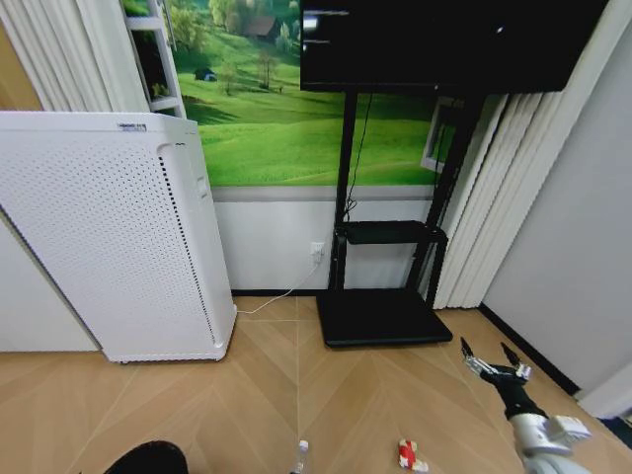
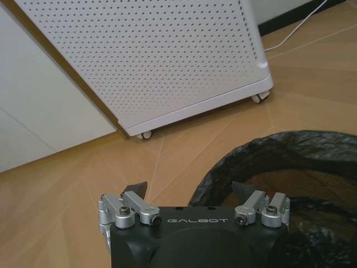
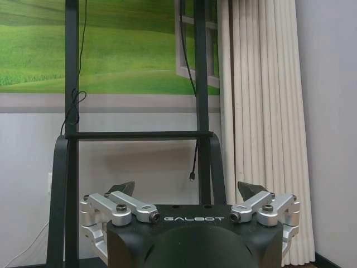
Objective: Pick up the trash bin and place the garbage on the floor into it.
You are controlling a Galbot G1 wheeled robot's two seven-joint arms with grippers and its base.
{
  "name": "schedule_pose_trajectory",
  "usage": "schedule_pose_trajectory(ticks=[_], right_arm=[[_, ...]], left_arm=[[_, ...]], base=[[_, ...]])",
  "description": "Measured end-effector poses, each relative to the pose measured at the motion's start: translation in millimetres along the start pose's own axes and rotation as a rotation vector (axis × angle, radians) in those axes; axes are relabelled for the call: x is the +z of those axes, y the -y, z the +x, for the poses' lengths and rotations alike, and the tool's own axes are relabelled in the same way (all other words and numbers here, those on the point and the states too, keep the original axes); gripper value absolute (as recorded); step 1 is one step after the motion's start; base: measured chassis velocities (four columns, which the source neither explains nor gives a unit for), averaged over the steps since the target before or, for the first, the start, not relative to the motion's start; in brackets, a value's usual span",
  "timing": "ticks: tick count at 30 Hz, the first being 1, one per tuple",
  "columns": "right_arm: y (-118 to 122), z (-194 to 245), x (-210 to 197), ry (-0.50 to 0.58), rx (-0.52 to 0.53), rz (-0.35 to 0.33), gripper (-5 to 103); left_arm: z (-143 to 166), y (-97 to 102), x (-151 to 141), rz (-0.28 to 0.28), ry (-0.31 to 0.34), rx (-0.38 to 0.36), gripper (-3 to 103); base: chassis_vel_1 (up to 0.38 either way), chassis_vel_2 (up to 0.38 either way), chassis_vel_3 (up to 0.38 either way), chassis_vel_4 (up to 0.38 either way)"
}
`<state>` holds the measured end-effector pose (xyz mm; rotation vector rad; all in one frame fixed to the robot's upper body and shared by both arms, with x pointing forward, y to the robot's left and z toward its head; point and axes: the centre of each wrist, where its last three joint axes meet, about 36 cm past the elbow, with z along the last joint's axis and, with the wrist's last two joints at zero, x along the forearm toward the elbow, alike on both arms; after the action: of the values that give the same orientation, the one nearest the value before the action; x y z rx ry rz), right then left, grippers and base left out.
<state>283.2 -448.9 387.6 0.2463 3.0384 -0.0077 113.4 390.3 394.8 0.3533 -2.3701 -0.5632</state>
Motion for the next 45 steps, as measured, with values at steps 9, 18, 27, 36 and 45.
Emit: schedule_pose_trajectory(ticks=[9,18,27,36,45], right_arm=[[-0.9,-3.3,2.2,-0.002,0.0,-0.005,100],[-3.7,-2.2,6.1,-0.01,0.001,-0.007,100],[-4.3,-1.4,7.5,-0.014,0.002,-0.006,100],[-4.5,-1.3,9.4,-0.018,0.003,-0.004,100],[-8.8,-2.2,12.4,-0.022,-0.002,-0.007,100]], left_arm=[[-9.2,-15.6,12.1,-0.02,-0.036,-0.041,86],[-26.7,-12.3,23.2,0.0,-0.043,-0.012,86],[-34.0,2.0,30.1,0.022,-0.052,0.026,86],[-38.5,14.4,41.8,0.017,-0.074,0.065,86],[-45.2,16.1,51.5,0.015,-0.093,0.064,86]], base=[[0.0,0.0,0.0,0.0],[0.0,0.0,0.0,0.0],[0.0,0.0,0.0,0.0],[0.0,0.0,0.0,0.0],[0.0,0.0,0.0,0.0]])
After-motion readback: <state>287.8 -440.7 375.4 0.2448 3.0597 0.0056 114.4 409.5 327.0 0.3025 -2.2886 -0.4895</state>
